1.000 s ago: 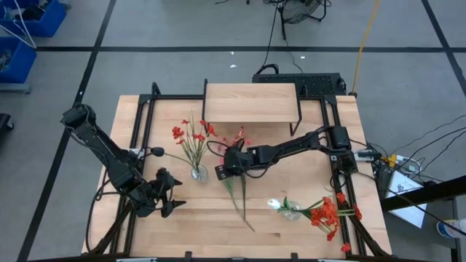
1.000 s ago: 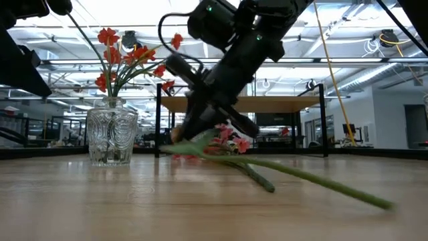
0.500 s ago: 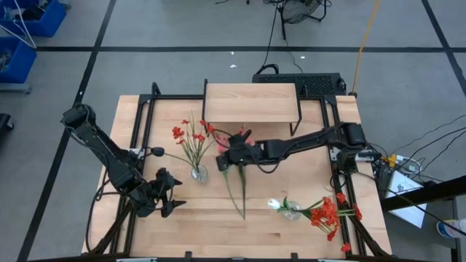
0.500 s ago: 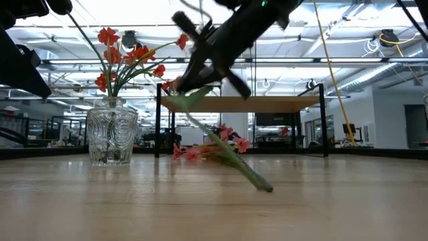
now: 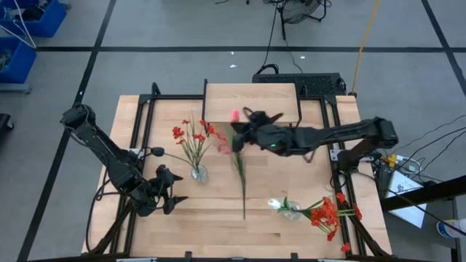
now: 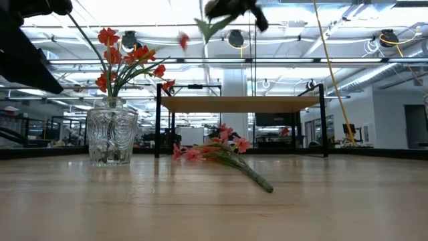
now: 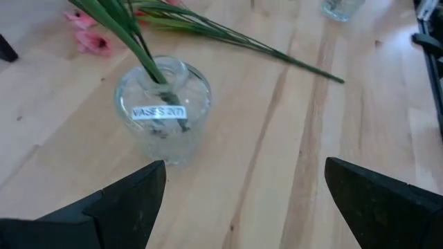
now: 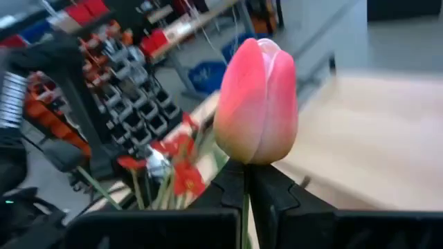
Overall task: Pick and place flowers into a vace then onto a shelf
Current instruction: Put the pink flower into the right transparent vase
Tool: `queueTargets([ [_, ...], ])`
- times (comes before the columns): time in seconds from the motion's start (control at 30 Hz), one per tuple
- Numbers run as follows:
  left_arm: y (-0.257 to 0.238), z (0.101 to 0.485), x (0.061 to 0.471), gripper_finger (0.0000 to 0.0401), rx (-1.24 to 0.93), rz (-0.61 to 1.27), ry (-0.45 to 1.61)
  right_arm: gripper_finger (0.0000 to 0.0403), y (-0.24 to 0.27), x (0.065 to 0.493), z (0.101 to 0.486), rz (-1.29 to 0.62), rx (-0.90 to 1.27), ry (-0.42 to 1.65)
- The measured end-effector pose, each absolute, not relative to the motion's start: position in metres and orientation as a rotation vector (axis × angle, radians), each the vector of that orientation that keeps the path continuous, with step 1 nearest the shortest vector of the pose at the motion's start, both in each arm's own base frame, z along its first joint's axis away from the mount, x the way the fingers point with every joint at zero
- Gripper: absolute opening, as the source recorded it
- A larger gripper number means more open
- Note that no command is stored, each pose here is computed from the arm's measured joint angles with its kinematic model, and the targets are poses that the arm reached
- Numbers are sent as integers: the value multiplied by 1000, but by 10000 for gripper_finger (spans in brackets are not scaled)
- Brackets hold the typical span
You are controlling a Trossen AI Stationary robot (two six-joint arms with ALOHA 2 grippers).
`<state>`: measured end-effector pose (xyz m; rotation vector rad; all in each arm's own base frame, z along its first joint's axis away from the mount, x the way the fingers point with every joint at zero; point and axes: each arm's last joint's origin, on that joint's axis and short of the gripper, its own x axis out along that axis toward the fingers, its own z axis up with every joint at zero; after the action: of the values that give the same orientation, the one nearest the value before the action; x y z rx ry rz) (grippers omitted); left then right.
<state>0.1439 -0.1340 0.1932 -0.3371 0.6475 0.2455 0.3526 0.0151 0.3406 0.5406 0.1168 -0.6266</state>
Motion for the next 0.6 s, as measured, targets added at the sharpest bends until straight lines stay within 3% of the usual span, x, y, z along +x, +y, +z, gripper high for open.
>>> queueTargets([
  [0.3,-126,193,152,399,-442,319,638,0,41,301,395,-641,317,12],
  [0.6,-114,193,160,399,-558,419,605,0,88,257,419,-697,168,-27],
])
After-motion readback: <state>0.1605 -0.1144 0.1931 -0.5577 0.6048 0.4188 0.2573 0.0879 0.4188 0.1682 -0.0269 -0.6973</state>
